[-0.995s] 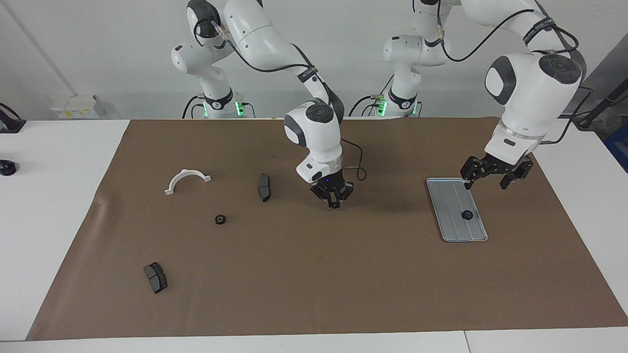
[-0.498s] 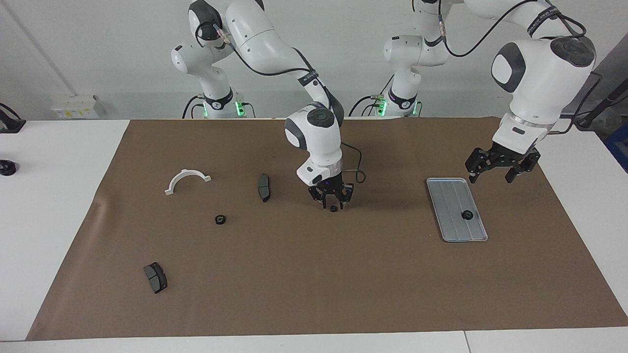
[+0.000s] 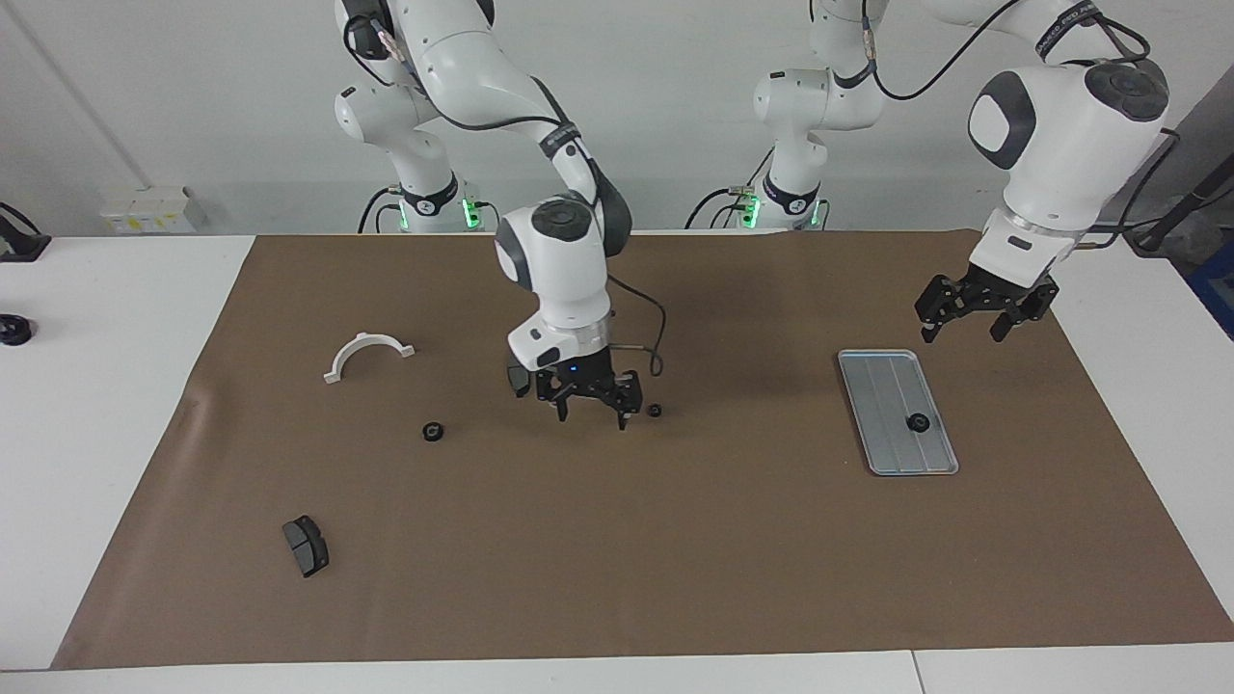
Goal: Pick bearing gear from pile to tray
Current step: 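Carry the second gear with the right gripper to the center, release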
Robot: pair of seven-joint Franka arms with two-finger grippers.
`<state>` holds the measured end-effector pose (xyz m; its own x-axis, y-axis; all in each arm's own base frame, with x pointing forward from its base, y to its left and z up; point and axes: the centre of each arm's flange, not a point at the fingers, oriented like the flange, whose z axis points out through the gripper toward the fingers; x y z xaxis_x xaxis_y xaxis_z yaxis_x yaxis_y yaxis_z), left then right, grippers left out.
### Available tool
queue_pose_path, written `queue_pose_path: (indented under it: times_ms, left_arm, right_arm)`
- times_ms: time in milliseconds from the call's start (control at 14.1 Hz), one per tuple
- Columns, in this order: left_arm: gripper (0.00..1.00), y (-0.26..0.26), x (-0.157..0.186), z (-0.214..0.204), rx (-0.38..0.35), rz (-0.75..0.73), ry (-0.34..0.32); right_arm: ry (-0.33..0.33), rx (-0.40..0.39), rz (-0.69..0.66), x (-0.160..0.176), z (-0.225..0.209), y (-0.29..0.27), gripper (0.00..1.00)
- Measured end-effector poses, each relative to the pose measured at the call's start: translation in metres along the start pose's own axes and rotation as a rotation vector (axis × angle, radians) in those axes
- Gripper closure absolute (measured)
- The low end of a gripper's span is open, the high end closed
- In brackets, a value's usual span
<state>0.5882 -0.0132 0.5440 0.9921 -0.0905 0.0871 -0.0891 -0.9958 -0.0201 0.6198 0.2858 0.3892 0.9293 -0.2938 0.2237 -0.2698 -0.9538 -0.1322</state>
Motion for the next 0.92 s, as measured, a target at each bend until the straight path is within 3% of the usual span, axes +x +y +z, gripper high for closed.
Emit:
queue_pose_path:
  times_ms: [213, 427, 711, 924]
  left_arm:
    - [0.00, 0.000, -0.004, -0.001, -0.002, 0.000, -0.002]
    - [0.00, 0.001, -0.005, 0.001, -0.002, 0.002, -0.005]
    - [0.00, 0.002, -0.005, 0.000, -0.002, 0.005, -0.004]
    - [0.00, 0.001, -0.004, 0.000, -0.002, 0.003, -0.001]
  right_arm:
    - [-0.027, -0.045, -0.076, 0.038, -0.012, 0.068, 0.00]
    - [-0.084, -0.086, -0.245, 0.056, 0.005, 0.148, 0.00]
    - [-0.161, -0.098, -0.458, 0.057, 0.026, 0.222, 0.00]
    - [-0.171, -0.085, -0.505, 0.046, 0.039, 0.237, 0.00]
